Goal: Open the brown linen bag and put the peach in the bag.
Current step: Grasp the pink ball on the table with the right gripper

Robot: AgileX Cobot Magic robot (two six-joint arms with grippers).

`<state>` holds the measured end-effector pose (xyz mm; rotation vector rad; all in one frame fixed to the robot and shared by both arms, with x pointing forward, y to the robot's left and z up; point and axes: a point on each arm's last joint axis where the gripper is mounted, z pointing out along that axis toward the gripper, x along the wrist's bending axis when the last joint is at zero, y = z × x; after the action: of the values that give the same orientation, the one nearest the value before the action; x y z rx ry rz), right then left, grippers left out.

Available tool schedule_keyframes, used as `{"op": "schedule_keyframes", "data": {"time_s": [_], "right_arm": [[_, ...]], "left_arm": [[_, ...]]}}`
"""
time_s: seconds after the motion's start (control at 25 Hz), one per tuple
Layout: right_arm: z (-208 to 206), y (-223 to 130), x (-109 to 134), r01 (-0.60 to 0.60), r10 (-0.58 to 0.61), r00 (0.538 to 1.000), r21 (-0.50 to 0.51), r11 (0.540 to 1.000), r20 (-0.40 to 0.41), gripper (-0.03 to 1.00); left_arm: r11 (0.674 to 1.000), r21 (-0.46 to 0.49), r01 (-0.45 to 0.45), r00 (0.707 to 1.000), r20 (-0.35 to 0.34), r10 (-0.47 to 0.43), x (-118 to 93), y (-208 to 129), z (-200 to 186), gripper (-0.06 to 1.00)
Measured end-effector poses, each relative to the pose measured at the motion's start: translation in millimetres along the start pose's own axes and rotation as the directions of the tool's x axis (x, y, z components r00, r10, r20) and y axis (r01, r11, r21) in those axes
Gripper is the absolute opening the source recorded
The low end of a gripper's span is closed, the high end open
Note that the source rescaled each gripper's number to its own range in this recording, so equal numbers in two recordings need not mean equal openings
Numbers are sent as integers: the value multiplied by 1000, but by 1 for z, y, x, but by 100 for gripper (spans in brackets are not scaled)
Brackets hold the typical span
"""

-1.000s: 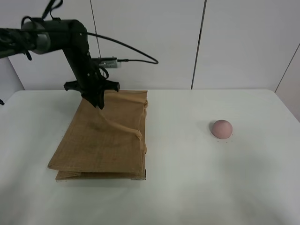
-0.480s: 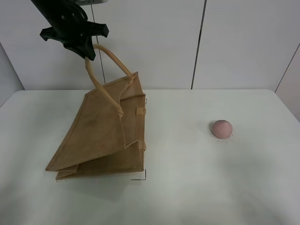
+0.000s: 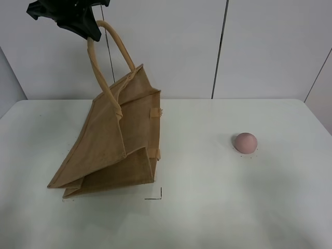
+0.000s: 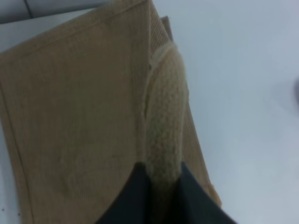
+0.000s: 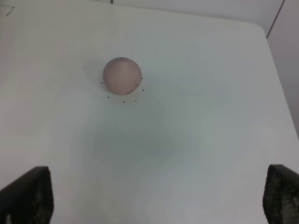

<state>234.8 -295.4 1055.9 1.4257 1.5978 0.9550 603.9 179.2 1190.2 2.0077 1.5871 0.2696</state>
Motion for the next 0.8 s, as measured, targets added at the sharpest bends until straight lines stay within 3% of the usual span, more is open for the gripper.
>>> {"op": "schedule_keyframes", "data": {"time_s": [0.48,0.64,0.8], "right_arm": [[4,2,0,-1,1,1000,28,1000,-2,100],[31,16,-3,-5,10,1000,221,975,-19,100],[75,42,-6,-9,31,999,450,893,-41,100]], "left_arm": [[1000,-12,0,1000,27,0,-3,-1,-7,0],[1000,-12,-2,1000,29,2,-3,-1,-7,0],[1000,-12,-2,1000,30,2,-4,-1,-7,0]]}}
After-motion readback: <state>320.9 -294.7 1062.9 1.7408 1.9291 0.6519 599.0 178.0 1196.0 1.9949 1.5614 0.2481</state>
